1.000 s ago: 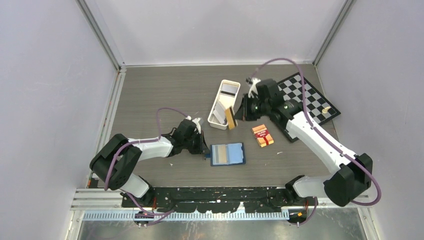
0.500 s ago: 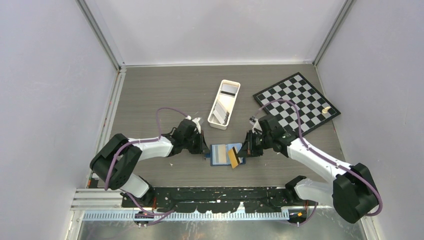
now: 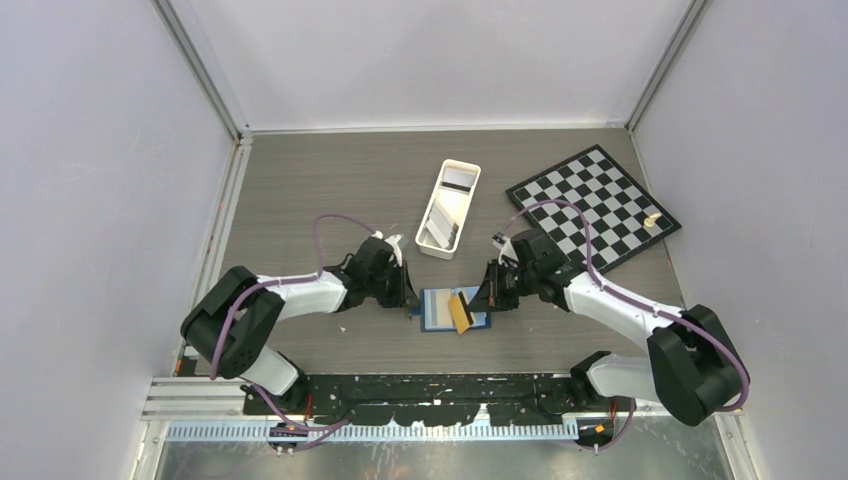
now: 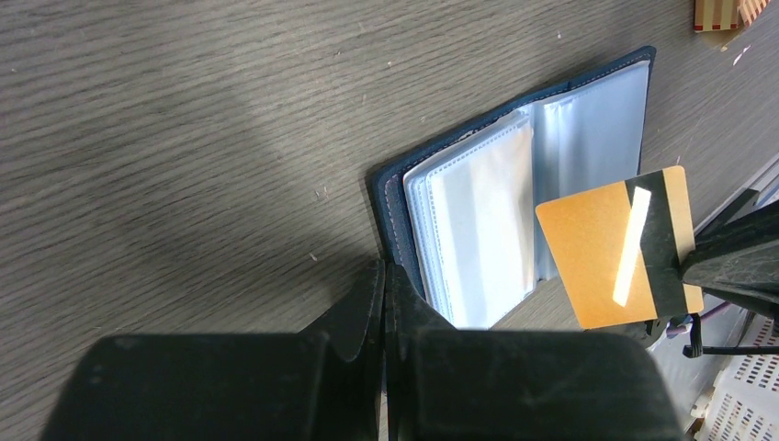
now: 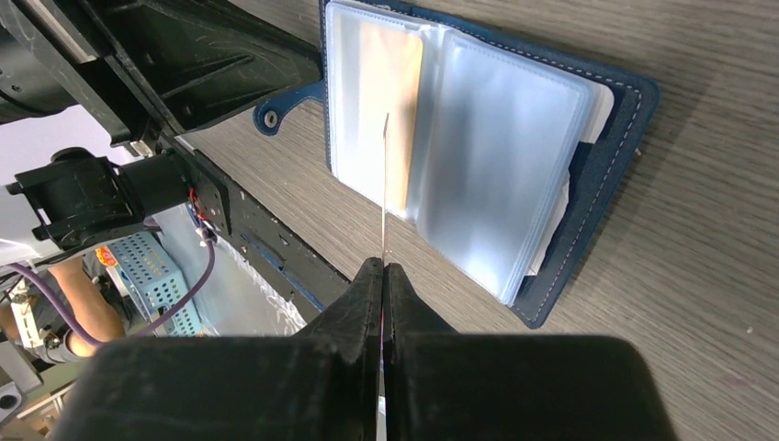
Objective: Put the credit cards into the card holder
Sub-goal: Insert the credit card into the card holder.
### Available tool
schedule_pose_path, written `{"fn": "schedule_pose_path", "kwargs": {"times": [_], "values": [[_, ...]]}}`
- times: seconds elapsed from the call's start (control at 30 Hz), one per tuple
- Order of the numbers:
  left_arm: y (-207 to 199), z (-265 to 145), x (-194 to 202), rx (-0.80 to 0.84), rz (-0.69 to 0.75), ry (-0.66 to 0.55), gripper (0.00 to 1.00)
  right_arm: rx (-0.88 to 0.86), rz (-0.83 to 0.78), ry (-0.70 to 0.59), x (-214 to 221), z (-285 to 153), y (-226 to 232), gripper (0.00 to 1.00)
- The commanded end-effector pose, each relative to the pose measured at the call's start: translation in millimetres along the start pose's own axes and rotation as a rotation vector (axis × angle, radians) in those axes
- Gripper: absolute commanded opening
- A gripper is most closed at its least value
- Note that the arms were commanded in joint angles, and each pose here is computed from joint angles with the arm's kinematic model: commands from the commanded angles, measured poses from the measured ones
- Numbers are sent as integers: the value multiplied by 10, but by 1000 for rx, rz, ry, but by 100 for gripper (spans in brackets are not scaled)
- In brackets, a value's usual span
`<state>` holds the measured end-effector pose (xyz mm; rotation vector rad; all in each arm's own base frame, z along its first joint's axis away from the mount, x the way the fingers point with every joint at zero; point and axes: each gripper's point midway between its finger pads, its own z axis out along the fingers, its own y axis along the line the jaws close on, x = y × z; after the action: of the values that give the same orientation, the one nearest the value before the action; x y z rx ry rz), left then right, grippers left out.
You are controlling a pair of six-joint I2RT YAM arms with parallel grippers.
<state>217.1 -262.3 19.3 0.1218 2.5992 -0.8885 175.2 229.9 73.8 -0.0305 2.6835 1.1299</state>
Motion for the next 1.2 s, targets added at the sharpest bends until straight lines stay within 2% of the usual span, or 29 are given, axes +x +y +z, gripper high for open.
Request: {"fn": "schedule_pose_path", "kwargs": {"times": [0.0,1.17], "values": [[381,7,176,-149,8,59,0,-21,-20,-8,-26,51,17,0],[387,16,182,-150,11,63,0,16,-22,-47,-82,-8,-16,1]]}}
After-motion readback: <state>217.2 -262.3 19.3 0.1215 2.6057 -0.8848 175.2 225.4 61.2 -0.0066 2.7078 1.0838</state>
